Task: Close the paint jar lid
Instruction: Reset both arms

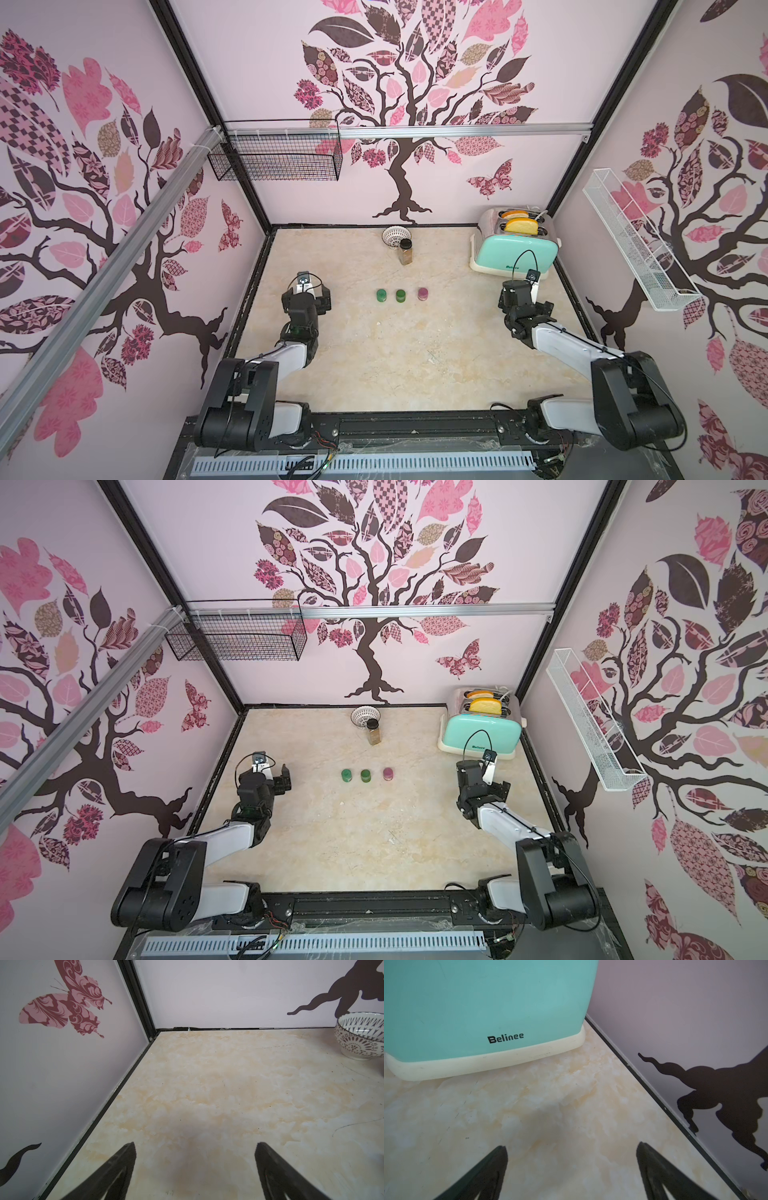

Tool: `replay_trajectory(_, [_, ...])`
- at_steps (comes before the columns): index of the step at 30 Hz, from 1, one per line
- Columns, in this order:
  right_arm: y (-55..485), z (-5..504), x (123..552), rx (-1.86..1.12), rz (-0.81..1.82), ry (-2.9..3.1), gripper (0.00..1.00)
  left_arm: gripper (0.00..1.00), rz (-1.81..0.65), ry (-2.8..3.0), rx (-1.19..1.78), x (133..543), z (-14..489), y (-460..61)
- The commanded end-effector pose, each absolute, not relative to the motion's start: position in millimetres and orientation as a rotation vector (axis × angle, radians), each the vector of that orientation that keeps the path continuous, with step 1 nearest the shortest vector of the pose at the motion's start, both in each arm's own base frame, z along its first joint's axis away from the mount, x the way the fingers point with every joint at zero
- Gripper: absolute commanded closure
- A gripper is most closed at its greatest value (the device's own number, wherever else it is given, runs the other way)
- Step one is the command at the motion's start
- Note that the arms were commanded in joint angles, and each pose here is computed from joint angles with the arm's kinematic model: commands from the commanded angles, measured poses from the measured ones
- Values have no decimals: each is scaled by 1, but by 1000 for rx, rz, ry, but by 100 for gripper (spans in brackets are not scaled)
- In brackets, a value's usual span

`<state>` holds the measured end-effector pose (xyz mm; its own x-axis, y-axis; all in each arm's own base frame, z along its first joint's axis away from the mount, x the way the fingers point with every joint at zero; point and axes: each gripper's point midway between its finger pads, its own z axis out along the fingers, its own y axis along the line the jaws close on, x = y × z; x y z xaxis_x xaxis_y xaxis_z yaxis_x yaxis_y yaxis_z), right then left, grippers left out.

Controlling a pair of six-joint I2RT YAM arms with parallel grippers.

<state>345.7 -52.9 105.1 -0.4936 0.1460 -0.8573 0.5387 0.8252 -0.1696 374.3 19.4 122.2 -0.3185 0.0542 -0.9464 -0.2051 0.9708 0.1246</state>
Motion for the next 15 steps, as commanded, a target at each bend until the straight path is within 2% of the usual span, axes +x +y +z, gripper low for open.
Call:
replay_trajectory(1, [-49, 119, 370, 463, -478, 1971, 1, 8, 213, 1806, -123, 381, 132, 17])
replay_trajectory(9, [-24, 127, 399, 301, -224, 1898, 0, 6, 137, 1817, -81, 389, 110, 13])
replay_trajectory(11, [-20, 126, 404, 253, -207, 1901, 0, 2, 116, 1815, -42, 392, 107, 8])
replay_trajectory(15, [-17, 117, 408, 220, -151, 1846, 1, 2, 88, 1833, -33, 394, 105, 7])
